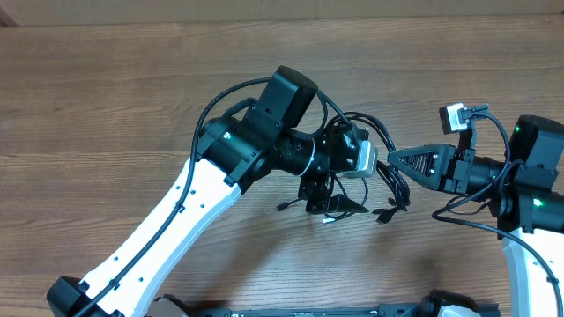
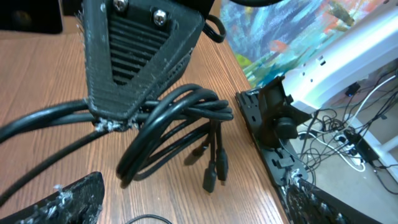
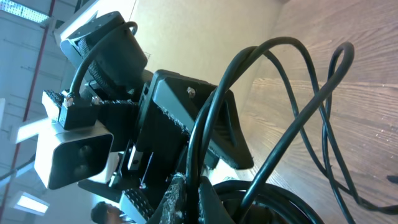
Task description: Untangle cables
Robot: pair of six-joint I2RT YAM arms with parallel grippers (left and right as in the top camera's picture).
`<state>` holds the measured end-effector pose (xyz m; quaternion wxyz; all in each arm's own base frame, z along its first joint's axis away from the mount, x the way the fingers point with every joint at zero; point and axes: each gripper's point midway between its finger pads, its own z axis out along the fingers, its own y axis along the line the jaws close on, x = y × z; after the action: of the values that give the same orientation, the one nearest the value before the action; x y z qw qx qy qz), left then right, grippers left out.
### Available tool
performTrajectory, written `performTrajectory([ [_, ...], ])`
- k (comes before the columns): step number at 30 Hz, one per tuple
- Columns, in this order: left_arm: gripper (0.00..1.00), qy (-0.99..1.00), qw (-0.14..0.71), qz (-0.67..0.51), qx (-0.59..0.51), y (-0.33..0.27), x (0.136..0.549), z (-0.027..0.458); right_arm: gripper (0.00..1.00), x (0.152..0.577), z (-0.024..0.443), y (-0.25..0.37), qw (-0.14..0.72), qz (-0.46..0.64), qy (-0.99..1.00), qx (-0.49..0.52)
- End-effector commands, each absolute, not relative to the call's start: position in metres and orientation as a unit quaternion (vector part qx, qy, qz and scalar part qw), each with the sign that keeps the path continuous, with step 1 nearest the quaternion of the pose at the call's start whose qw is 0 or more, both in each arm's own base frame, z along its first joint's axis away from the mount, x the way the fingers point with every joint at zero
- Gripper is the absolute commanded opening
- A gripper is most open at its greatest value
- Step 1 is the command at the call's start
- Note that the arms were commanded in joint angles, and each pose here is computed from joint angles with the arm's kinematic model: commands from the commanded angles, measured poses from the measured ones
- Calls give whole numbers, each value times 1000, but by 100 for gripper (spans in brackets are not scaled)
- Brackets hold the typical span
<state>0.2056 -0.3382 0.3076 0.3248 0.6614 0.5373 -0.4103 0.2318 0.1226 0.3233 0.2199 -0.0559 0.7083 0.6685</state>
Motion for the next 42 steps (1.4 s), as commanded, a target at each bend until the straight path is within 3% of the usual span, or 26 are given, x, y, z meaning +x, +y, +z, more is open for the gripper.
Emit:
performTrajectory([
  [1,92,508,345,-415,672,-341,200,321,4,227,333,123,202,682,701,-51],
  [18,89,503,312,-429,683,-367,199,293,4,227,334,123,204,681,701,-52],
  [20,82,503,311,-430,682,-367,199,292,4,227,334,123,205,681,701,-53],
  [24,56,505,311,-429,681,-366,200,292,4,228,335,123,209,680,701,-58],
  [28,39,504,313,-429,681,-367,200,293,4,228,335,123,209,680,701,-57],
  [32,11,499,317,-431,682,-368,200,295,4,228,334,123,209,679,701,-57],
  [33,6,499,318,-431,682,-368,201,295,4,228,334,123,210,678,702,-56],
  [36,4,504,314,-433,678,-368,201,295,4,231,332,122,214,672,707,-50],
  [39,4,521,303,-441,665,-368,201,295,15,239,325,120,226,653,722,-33],
  [42,4,545,286,-449,648,-367,201,293,49,253,312,114,244,618,748,-1],
])
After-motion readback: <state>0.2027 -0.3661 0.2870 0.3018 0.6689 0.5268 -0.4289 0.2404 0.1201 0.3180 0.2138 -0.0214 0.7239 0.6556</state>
